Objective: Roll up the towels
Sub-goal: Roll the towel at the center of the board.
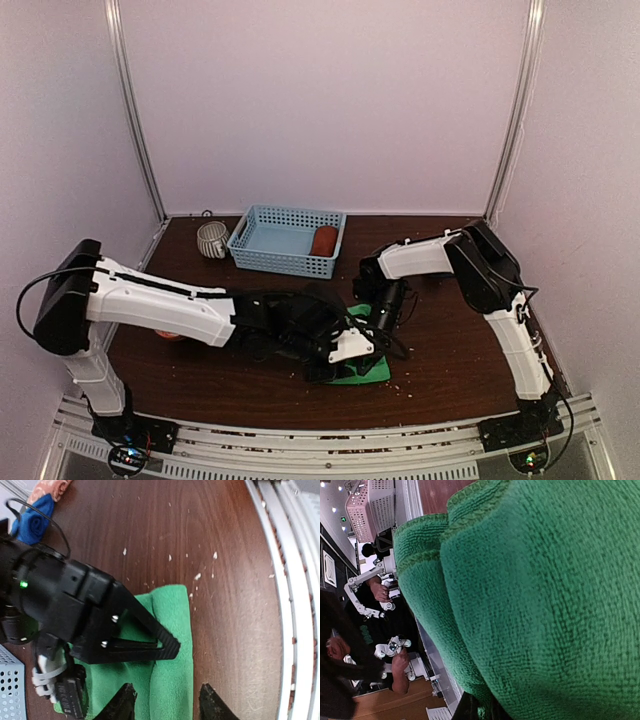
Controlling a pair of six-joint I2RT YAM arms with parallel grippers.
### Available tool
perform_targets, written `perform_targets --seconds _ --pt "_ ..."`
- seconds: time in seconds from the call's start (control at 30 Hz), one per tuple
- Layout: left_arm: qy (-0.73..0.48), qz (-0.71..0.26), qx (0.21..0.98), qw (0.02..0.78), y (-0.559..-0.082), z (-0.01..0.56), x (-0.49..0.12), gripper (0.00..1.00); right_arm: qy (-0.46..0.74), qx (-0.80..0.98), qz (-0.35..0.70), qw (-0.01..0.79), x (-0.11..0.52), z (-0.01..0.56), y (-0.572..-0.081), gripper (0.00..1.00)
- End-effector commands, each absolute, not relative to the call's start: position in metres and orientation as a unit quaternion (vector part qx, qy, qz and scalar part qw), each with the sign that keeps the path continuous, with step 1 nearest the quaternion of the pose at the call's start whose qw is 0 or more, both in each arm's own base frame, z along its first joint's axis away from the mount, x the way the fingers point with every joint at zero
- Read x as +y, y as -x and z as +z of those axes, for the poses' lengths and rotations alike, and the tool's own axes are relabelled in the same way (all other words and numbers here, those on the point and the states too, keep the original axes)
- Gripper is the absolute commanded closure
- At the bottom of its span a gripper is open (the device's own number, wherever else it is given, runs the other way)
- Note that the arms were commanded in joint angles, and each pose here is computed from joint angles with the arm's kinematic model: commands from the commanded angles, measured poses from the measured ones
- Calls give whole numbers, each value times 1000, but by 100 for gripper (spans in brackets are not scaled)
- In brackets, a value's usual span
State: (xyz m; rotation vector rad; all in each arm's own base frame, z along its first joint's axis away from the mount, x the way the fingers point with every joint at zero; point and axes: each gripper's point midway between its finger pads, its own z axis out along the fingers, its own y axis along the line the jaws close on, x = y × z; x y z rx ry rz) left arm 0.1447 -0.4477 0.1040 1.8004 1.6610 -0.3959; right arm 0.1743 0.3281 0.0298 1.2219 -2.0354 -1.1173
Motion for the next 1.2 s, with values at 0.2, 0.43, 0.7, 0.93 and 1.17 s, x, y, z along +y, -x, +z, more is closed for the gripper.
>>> perform_targets --seconds 0.2,0.43,0.7,0.93,1.17 --pt "-733 -37 627 261 -162 35 -437 61 -476 -765 -354 253 313 -7 -182 99" --pt "-725 -33 633 269 -163 34 -439 66 -475 -763 -358 251 314 -6 -182 99" --pt "-725 -20 616 308 -148 73 -449 55 -474 -763 -359 253 314 -6 -181 98" --pt "-726 41 622 289 -148 51 -447 54 -475 -762 -362 251 314 -2 -181 98" --pt "-727 48 626 279 -148 34 -442 57 -475 -761 -364 251 314 0 -181 98"
